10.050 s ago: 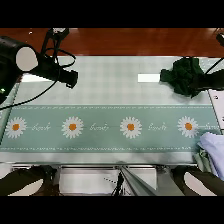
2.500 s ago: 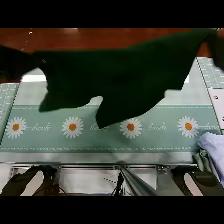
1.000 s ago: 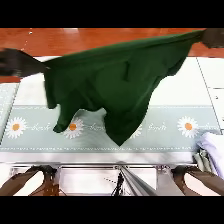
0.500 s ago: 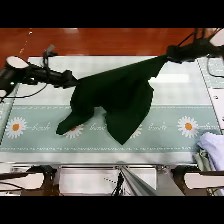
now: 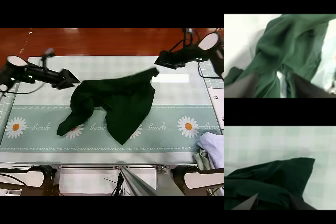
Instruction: Fold the shirts.
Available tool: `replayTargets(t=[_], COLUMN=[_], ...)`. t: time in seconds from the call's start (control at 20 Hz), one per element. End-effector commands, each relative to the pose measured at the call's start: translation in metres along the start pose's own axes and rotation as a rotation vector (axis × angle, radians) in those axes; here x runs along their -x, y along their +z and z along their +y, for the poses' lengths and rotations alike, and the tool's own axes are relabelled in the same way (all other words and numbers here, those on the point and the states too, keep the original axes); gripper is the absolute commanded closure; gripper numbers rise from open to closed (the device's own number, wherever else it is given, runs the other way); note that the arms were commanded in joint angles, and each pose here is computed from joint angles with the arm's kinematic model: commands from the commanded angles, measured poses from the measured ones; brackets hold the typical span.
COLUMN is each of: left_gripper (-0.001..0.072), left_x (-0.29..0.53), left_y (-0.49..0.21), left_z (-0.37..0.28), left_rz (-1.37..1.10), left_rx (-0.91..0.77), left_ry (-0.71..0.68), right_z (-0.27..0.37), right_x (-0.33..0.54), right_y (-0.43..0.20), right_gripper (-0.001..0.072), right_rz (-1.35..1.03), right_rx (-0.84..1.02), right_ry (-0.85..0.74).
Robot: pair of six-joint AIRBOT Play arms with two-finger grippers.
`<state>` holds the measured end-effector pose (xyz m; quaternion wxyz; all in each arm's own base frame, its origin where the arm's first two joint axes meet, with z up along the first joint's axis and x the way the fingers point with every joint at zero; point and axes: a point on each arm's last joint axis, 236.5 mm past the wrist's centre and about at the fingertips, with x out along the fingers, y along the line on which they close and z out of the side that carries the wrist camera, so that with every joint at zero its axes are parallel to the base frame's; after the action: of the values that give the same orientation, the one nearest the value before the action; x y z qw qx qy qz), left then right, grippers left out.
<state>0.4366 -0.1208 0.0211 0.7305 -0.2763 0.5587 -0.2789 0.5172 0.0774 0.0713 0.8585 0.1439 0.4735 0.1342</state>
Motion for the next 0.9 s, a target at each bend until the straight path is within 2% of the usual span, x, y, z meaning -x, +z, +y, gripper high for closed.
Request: replayTargets(t=[0.0,0.05,0.15,0.25,0.4,0.5,0.65,0.85], left_gripper=[-0.0003,-0.0003,-0.0002,-0.0002,-0.0002,-0.0002,-0.0002,-0.0003], left_x=[0.062,0.077,0.093,0.104,0.097,0.086,0.075,0.045], left_y=[-0.003,-0.012,-0.044,-0.086,-0.139,-0.174,-0.22,-0.25], left_z=[0.007,0.017,0.044,0.073,0.089,0.096,0.11,0.103], left_rz=[0.044,0.061,0.151,0.24,0.267,0.284,0.285,0.303], left_rx=[0.112,0.163,0.21,0.233,0.264,0.233,0.278,0.264], left_ry=[-0.009,0.02,0.153,0.323,0.395,0.392,0.384,0.266], right_z=[-0.01,-0.026,-0.066,-0.089,-0.089,-0.08,-0.064,-0.056], right_x=[0.053,0.071,0.097,0.105,0.082,0.061,0.04,0.037], right_y=[0.005,-0.003,-0.034,-0.072,-0.125,-0.155,-0.178,-0.171], right_gripper=[0.0273,0.034,0.0356,0.0255,0.0221,0.0221,0.0221,0.0221], right_rz=[-0.032,-0.002,0.137,0.29,0.429,0.483,0.501,0.452], right_rx=[0.088,0.115,0.174,0.189,0.101,0.052,-0.007,0.006], right_ry=[-0.06,-0.13,-0.316,-0.384,-0.291,-0.214,-0.115,-0.084])
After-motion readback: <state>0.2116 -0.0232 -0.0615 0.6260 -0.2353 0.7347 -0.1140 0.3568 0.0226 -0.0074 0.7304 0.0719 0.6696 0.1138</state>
